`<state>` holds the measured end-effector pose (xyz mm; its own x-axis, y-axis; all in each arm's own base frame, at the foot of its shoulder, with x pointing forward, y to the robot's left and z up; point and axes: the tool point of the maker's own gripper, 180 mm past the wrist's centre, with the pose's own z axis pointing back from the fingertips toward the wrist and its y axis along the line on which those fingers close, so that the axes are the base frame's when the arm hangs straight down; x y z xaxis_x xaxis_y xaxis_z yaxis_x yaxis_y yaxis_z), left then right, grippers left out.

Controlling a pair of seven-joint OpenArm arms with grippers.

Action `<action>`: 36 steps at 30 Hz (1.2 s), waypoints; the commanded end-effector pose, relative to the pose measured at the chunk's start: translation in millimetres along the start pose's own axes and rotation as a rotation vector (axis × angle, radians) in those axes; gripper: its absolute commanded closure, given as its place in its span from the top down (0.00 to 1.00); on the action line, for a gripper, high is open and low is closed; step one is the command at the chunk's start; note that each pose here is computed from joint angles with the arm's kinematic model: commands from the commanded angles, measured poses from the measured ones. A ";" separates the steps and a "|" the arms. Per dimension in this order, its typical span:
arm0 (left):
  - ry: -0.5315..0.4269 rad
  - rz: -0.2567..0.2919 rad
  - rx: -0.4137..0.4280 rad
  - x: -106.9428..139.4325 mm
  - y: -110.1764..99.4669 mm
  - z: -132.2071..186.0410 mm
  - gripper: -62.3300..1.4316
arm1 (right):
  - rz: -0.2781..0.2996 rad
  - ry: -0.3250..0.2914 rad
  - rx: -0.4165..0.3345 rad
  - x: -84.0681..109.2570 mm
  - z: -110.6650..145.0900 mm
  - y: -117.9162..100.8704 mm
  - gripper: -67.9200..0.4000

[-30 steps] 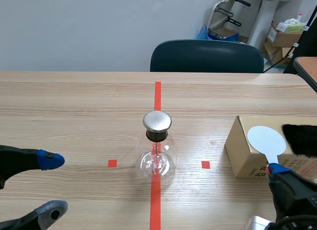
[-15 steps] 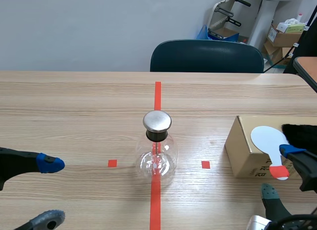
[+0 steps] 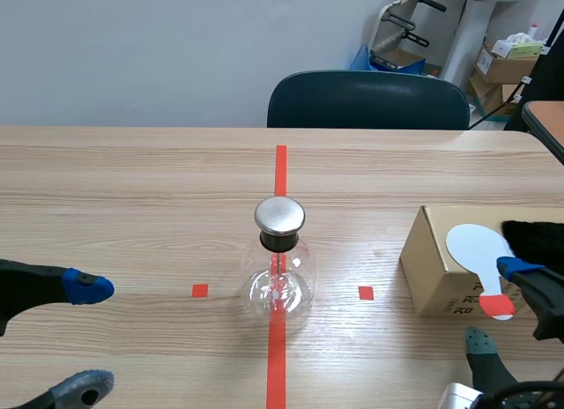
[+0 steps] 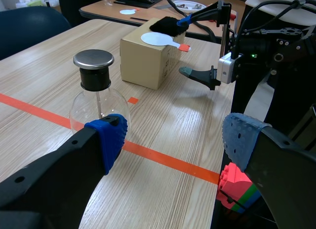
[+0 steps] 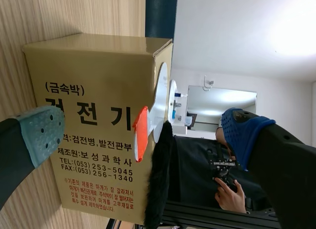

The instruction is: Do the electroscope experiment

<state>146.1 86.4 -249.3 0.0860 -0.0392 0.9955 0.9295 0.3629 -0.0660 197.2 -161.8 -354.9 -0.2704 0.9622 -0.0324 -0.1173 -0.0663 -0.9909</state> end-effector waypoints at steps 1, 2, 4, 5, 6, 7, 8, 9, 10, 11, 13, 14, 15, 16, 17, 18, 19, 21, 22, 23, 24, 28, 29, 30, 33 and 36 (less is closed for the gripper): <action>-0.034 -0.002 -0.002 8.4 0.1 -2.4 0.70 | 0.039 0.001 -0.067 -2.9 -2.9 -14.7 1.00; -0.034 -0.002 -0.002 8.4 0.1 -2.4 0.70 | 0.039 0.001 -0.067 -2.9 -2.9 -14.7 1.00; -0.033 -0.002 -0.002 8.3 0.1 -2.4 0.70 | 0.039 0.002 -0.067 -2.9 -2.9 -14.8 1.00; -0.033 -0.002 -0.002 8.3 0.1 -2.4 0.70 | 0.039 0.002 -0.067 -3.0 -2.8 -14.8 1.00; -0.033 -0.002 -0.002 8.3 0.1 -2.4 0.70 | 0.039 0.002 -0.067 -3.0 -2.8 -14.8 1.00; -0.033 -0.002 -0.002 8.3 0.1 -2.4 0.70 | 0.039 0.002 -0.067 -3.0 -2.8 -14.8 1.00; -0.033 -0.002 -0.002 8.3 0.1 -2.4 0.70 | 0.039 0.002 -0.067 -3.0 -2.8 -14.8 1.00; -0.033 -0.003 -0.002 8.3 0.2 -2.4 0.70 | 0.039 0.002 -0.067 -3.0 -2.8 -14.8 1.00; -0.033 -0.005 0.000 8.3 0.6 -2.4 0.70 | 0.039 0.002 -0.067 -3.0 -2.8 -14.8 1.00; -0.033 -0.005 0.000 8.3 0.6 -2.4 0.70 | 0.039 0.002 -0.067 -3.0 -2.8 -14.8 1.00; -0.033 -0.008 0.003 8.3 1.0 -2.4 0.70 | 0.039 0.002 -0.067 -3.0 -2.8 -14.8 1.00; -0.033 -0.008 0.003 8.3 1.0 -2.4 0.70 | 0.039 0.002 -0.067 -3.0 -2.8 -14.8 1.00; -0.033 -0.009 0.003 8.3 1.0 -2.4 0.70 | 0.039 0.001 -0.067 -3.0 -2.8 -14.8 1.00; -0.033 -0.011 0.005 8.3 1.3 -2.4 0.70 | 0.039 0.001 -0.067 -3.0 -2.8 -14.8 1.00; -0.033 -0.011 0.005 8.3 1.3 -2.4 0.70 | 0.039 0.001 -0.067 -3.0 -2.8 -14.8 1.00; -0.033 -0.011 0.005 8.3 1.3 -2.4 0.70 | 0.039 0.001 -0.067 -3.0 -2.8 -14.8 1.00; -0.033 -0.011 0.005 8.3 1.3 -2.4 0.70 | 0.039 0.001 -0.067 -3.0 -2.8 -14.8 1.00; -0.033 -0.011 0.005 8.3 1.3 -2.4 0.70 | 0.039 0.001 -0.067 -3.0 -2.8 -14.8 1.00; -0.033 -0.011 0.005 8.3 1.3 -2.4 0.70 | 0.039 0.001 -0.067 -3.0 -2.8 -14.8 1.00; -0.033 -0.011 0.005 8.3 1.3 -2.4 0.70 | 0.039 0.001 -0.067 -3.0 -2.8 -14.8 1.00; -0.033 -0.011 0.005 8.3 1.3 -2.4 0.70 | 0.039 0.001 -0.067 -3.0 -2.8 -14.8 1.00; -0.033 -0.011 0.005 8.2 1.4 -2.3 0.70 | 0.039 0.001 -0.067 -3.0 -2.8 -14.8 1.00; -0.032 -0.011 0.005 8.1 1.4 -2.4 0.70 | 0.039 0.001 -0.067 -3.0 -2.8 -14.8 1.00; -0.033 -0.011 0.005 8.2 1.4 -2.3 0.70 | 0.039 0.001 -0.067 -3.0 -2.8 -14.8 1.00; -0.037 -0.013 0.007 9.0 1.8 -2.3 0.70 | 0.039 0.001 -0.067 -3.0 -2.8 -14.8 1.00; -0.060 -0.013 0.007 13.1 1.7 -2.1 0.70 | 0.039 0.001 -0.067 -3.0 -2.8 -14.8 1.00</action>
<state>147.8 86.8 -245.2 0.0674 -0.0215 0.9975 0.9273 0.3703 -0.0547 197.2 -161.8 -354.9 -0.2701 0.9623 -0.0321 -0.1172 -0.0660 -0.9909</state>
